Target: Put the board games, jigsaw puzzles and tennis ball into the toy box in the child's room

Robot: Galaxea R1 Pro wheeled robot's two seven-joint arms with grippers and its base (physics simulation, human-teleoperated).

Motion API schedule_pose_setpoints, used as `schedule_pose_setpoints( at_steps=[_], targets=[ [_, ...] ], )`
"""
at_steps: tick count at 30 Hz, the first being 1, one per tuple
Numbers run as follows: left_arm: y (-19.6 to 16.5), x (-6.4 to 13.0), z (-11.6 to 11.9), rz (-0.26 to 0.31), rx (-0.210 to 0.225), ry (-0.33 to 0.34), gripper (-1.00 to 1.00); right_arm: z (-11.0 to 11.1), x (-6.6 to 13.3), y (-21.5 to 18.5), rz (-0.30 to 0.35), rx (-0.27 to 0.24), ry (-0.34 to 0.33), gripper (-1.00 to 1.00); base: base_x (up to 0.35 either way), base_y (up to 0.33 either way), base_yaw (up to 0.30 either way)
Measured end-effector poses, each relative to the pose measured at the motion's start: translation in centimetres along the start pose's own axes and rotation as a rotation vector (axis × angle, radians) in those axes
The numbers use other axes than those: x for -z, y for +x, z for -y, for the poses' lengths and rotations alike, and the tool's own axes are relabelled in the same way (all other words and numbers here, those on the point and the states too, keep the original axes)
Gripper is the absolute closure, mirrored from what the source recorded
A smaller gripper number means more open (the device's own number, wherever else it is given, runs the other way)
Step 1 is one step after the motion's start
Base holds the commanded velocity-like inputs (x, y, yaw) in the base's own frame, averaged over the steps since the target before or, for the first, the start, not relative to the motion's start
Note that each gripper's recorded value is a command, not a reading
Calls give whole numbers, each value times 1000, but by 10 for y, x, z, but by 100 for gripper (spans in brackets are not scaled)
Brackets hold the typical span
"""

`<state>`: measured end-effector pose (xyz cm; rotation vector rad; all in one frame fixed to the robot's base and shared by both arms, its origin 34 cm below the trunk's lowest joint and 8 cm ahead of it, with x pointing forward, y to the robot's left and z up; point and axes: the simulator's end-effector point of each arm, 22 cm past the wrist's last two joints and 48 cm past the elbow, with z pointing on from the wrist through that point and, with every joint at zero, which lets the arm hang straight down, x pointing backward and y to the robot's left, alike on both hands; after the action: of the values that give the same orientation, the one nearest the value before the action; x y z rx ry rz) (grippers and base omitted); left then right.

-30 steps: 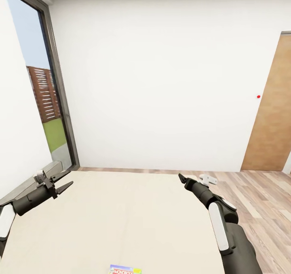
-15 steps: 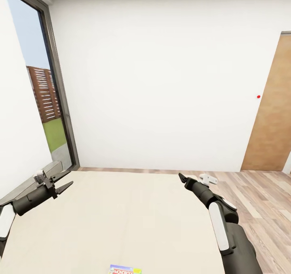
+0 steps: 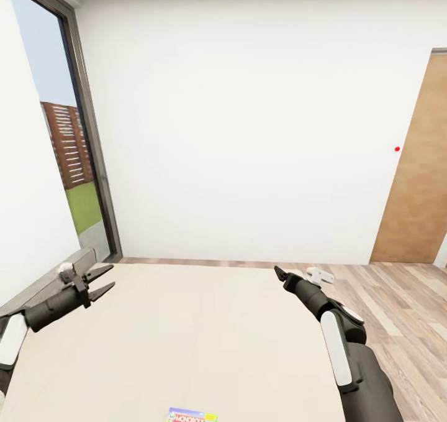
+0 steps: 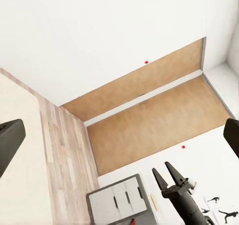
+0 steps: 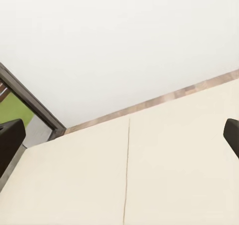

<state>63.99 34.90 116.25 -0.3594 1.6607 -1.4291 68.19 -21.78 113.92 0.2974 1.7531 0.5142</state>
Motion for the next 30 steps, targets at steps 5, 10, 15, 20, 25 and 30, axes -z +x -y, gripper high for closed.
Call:
schedule_pose_setpoints(
  at_steps=[5,10,15,20,25,30],
  targets=[
    [14,-10,-22,-49,-13,-105,-100,0,0,0,-4,2,8,-100,0,0,0],
    [34,-27,-50,-79,-28,-218,-100,13,3,3,-34,5,79,-100,0,0,0],
    [58,-32,-109,-74,-3,-415,-100,29,8,13,-91,9,163,-100,0,0,0],
    [85,-20,-166,-94,72,-593,-100,29,9,16,-108,-12,167,-100,0,0,0],
    [96,-16,-187,-86,99,-644,-100,28,9,17,-111,-21,162,-100,0,0,0],
    [112,-10,-202,-99,134,-671,-100,28,8,18,-114,-23,163,-100,0,0,0]
  ],
)
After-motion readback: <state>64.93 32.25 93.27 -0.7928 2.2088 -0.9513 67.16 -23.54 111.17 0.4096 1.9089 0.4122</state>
